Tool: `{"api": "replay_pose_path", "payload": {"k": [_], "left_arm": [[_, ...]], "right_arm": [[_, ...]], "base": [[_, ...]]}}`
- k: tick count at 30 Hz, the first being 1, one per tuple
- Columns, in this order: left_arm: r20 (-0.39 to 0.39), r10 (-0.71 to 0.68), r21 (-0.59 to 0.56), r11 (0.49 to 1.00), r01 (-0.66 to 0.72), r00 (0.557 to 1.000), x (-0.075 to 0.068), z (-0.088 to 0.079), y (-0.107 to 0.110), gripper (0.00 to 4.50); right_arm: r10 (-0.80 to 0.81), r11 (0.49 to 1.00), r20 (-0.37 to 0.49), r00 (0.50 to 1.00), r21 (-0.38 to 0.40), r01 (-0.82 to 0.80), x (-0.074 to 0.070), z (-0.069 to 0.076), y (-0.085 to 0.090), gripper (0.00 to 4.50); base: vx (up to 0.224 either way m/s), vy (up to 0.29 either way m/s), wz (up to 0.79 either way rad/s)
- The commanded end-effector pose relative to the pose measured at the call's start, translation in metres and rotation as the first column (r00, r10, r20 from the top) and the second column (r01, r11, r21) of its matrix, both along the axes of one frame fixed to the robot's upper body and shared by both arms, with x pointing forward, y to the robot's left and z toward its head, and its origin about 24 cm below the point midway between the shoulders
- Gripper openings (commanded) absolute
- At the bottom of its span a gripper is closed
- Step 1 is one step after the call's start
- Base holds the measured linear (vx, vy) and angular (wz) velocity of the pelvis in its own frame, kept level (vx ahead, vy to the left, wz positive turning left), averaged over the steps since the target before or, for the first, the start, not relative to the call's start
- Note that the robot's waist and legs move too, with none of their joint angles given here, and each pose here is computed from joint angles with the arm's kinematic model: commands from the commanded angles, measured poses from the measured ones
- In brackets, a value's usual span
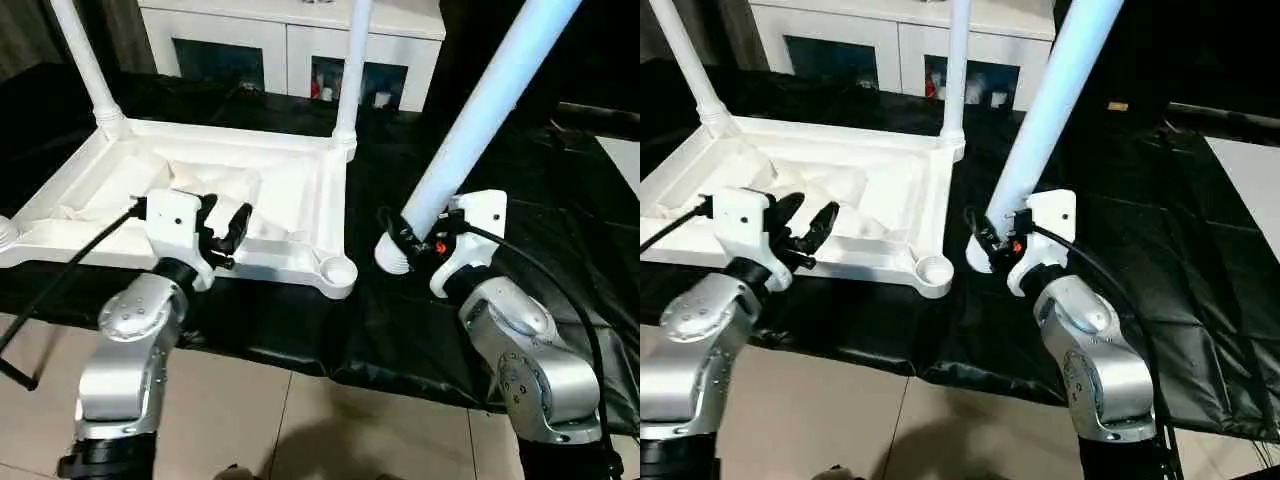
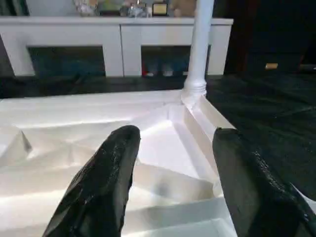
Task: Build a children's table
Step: Insert table leg to table base
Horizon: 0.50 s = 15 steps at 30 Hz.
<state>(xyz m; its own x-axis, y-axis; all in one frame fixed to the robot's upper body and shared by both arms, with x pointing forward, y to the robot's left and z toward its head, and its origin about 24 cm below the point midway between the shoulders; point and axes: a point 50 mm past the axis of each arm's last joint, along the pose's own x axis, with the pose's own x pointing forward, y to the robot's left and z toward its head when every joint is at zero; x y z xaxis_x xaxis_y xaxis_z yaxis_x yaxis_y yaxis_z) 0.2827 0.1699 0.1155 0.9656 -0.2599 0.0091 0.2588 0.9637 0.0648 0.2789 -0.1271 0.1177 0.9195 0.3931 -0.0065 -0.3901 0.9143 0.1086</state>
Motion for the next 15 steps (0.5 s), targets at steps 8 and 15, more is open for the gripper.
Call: {"api": "replay_pose_path", "payload": {"k": [8, 15], "left_arm": [[0.027, -0.006, 0.034, 0.999, 0.005, 1.0, -0.0032, 0.0127, -0.0043, 2.76], [0.018, -0.02, 0.045, 0.999, 0.019, 1.0, -0.0022, 0.0116, -0.0056, 2.76]], "right_arm": [[0.014, 1.0, 0.016, 1.0, -0.027, -0.013, 0.0003, -0.0007, 0.0029, 1.86], [0.019, 1.0, 0.019, 1.0, -0.008, -0.019, -0.0007, -0.0009, 0.0037, 1.86]], "base": [[0.04, 0.0, 0.37], [0.111, 0.015, 0.13]]}}
